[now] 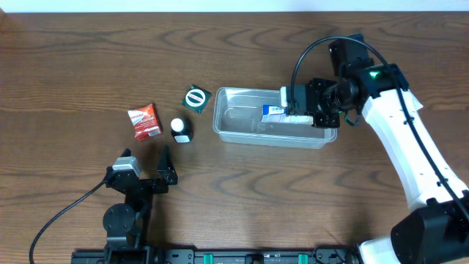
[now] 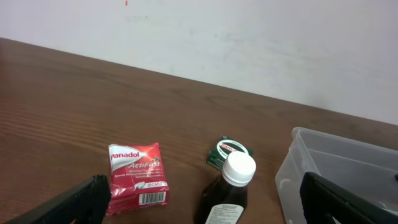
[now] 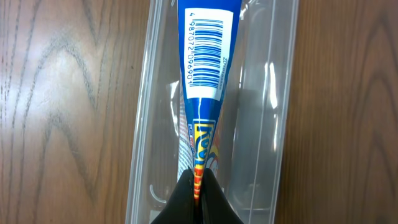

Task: Pack container
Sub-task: 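Lift the Kool Fever box and carry it over the clear container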

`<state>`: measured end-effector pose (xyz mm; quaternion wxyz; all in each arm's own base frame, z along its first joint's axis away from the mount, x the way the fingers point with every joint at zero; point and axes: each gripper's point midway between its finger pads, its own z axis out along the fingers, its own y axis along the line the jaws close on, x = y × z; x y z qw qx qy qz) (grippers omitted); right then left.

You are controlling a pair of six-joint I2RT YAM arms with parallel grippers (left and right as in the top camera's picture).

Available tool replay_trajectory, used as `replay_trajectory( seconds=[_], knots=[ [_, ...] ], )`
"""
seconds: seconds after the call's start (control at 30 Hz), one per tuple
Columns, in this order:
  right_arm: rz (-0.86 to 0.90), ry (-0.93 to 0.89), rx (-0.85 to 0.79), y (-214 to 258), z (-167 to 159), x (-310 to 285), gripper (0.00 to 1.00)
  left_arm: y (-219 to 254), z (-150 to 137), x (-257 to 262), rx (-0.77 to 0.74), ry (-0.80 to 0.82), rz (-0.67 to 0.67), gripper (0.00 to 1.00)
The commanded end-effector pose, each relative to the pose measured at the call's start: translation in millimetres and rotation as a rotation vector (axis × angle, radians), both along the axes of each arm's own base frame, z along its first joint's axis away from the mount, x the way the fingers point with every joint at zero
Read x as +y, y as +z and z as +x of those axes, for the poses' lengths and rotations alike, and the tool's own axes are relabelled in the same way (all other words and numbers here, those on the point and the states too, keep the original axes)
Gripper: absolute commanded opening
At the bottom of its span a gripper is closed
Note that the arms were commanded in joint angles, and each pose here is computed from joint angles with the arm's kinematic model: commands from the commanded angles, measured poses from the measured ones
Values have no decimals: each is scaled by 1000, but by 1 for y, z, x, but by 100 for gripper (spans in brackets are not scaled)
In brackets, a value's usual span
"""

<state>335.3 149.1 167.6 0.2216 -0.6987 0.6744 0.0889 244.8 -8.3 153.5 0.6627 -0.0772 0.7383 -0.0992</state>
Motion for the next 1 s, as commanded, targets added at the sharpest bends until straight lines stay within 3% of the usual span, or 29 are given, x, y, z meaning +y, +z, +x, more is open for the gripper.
replay_trajectory(
  seconds=[0.0,0.97],
  knots=[
    [-3,34,19,-11,1,7,1,-16,-1,0,47,-4,13,98],
    [-20,29,82,-77,33,15,1,-16,-1,0,47,-4,13,98]
  ],
)
